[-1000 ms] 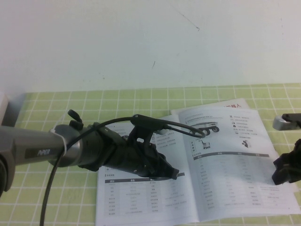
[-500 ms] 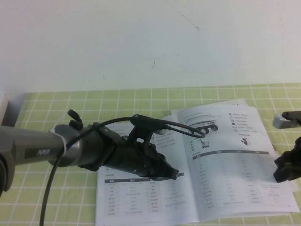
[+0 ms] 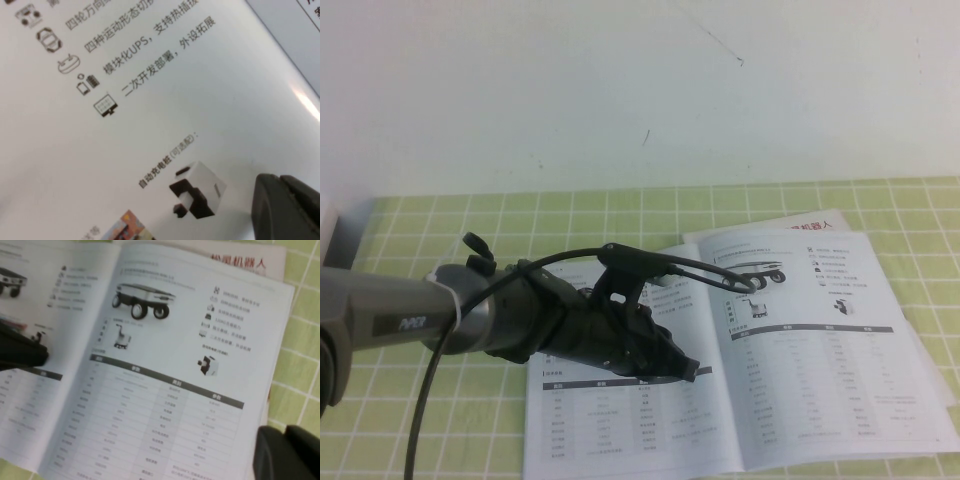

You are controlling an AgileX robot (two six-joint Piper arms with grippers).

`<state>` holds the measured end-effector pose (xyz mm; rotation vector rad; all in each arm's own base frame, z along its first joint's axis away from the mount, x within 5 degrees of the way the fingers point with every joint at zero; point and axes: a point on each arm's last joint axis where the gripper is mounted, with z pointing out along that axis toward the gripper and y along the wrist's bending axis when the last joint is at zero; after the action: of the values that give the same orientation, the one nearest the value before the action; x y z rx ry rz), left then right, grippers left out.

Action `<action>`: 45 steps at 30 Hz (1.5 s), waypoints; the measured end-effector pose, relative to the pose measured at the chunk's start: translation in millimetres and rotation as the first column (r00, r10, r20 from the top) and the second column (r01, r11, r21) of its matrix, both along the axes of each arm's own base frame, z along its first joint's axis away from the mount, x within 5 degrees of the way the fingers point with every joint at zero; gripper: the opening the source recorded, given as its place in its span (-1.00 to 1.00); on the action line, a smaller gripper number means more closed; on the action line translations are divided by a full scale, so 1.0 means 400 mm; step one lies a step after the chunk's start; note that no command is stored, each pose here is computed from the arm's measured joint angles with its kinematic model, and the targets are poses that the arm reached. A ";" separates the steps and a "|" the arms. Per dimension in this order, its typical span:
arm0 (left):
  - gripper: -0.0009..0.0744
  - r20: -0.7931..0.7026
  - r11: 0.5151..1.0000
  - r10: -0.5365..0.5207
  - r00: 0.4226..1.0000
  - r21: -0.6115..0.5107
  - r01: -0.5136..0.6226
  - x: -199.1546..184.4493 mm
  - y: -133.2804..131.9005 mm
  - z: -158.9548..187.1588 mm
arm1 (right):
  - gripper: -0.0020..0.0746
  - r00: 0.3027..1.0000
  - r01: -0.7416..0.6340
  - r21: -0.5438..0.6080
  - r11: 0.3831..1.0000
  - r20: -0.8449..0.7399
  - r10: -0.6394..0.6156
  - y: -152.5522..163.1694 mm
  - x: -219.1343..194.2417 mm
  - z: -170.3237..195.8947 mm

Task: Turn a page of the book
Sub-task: Open the closed book

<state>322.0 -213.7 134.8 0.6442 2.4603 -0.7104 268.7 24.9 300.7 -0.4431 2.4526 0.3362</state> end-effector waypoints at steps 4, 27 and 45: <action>-0.99 0.000 1.000 -0.017 1.000 -0.002 0.017 -0.002 -0.002 0.000 | -0.88 0.996 0.005 -0.005 1.000 0.090 -0.004 0.001 -0.077 0.042; -0.99 0.046 0.995 -0.097 0.994 0.032 0.096 -0.005 -0.002 -0.001 | -0.90 0.960 -0.022 -0.185 0.983 -0.278 -0.031 -0.021 -0.008 -0.159; -0.99 -0.010 0.999 -0.013 1.000 0.032 0.013 -0.001 0.002 -0.022 | -0.11 0.907 0.146 -0.032 0.989 -0.396 -0.147 0.004 0.079 -0.312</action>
<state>321.7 -213.0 126.2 0.6713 2.4828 -0.6817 300.2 26.5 175.8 -0.2006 2.8630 0.3915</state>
